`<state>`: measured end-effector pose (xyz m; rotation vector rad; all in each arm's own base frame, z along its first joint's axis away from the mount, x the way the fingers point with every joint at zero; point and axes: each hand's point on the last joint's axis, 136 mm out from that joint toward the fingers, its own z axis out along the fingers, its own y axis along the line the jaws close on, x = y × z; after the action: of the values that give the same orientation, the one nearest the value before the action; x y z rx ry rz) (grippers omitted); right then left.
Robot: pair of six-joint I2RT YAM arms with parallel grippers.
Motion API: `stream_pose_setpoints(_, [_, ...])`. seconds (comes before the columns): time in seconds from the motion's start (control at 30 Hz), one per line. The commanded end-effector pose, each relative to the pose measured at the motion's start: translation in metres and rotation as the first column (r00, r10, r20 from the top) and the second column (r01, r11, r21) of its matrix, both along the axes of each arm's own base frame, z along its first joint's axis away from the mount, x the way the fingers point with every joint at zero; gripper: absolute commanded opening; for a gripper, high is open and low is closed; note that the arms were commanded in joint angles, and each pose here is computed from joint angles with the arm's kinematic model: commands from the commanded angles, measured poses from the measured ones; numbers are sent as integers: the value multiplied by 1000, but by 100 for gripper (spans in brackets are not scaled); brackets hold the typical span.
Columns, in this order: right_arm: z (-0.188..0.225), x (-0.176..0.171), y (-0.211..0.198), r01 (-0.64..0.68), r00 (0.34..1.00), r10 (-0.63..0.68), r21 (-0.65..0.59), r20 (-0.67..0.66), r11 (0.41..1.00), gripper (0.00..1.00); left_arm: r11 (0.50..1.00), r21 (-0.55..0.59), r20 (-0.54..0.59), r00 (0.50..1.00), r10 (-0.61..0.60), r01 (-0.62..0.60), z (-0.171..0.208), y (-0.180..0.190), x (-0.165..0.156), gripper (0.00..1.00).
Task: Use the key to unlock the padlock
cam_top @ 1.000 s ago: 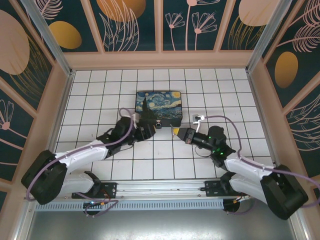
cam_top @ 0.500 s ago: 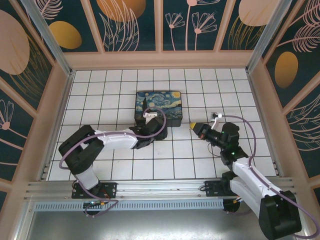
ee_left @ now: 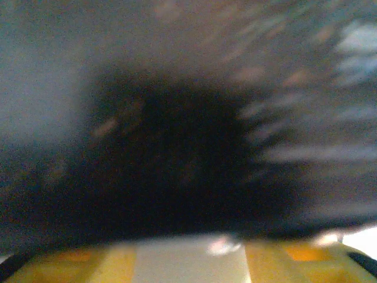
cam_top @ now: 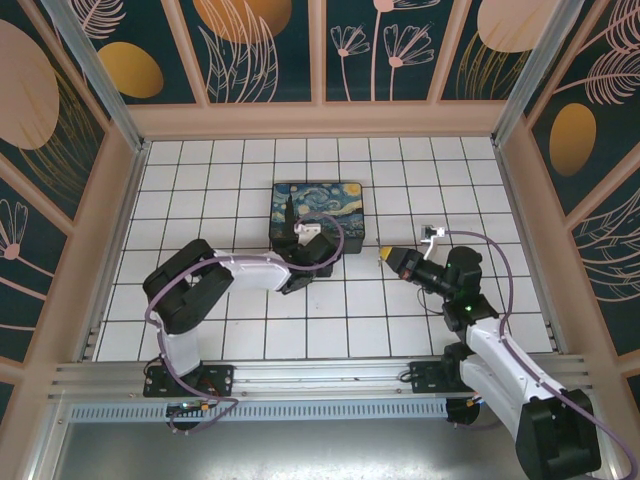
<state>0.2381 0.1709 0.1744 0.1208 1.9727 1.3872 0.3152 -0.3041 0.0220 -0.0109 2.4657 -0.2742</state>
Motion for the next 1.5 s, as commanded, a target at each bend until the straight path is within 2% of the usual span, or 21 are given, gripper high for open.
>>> stream_pose_setpoints(0.0, [-3,-5,0,-16,1000,16,13,-1,1000,4,1000,15,18,1000,-4,3,3,-6,8,49])
stream_pose_setpoints(0.07, [-5,-6,1,-21,1000,21,13,-3,1000,4,1000,16,31,1000,0,-1,7,-7,11,47])
stream_pose_setpoints(0.13, [-6,-6,1,-21,1000,21,14,-4,1000,4,1000,28,37,999,2,-3,10,-8,14,41])
stream_pose_setpoints(0.4, [-5,-9,2,-32,999,32,21,5,999,4,994,102,23,1000,21,-23,2,-2,17,40])
stream_pose_setpoints(0.5, [-7,-10,2,-37,999,37,15,5,999,4,992,120,20,999,43,-45,-2,1,18,51])
stream_pose_setpoints(0.63, [-8,-10,2,-38,999,38,11,8,999,4,992,115,22,998,55,-57,-4,-2,21,53])
stream_pose_setpoints(1.0, [0,-11,4,-54,998,54,21,25,998,4,983,142,63,992,112,-120,1,3,31,39])
stream_pose_setpoints(1.17, [-7,-13,3,-50,999,50,18,6,999,4,990,122,54,996,66,-72,11,-2,27,29])
stream_pose_setpoints(1.47, [1,-6,-2,-14,1000,15,-34,19,999,4,992,124,54,999,5,-12,57,-8,7,27])
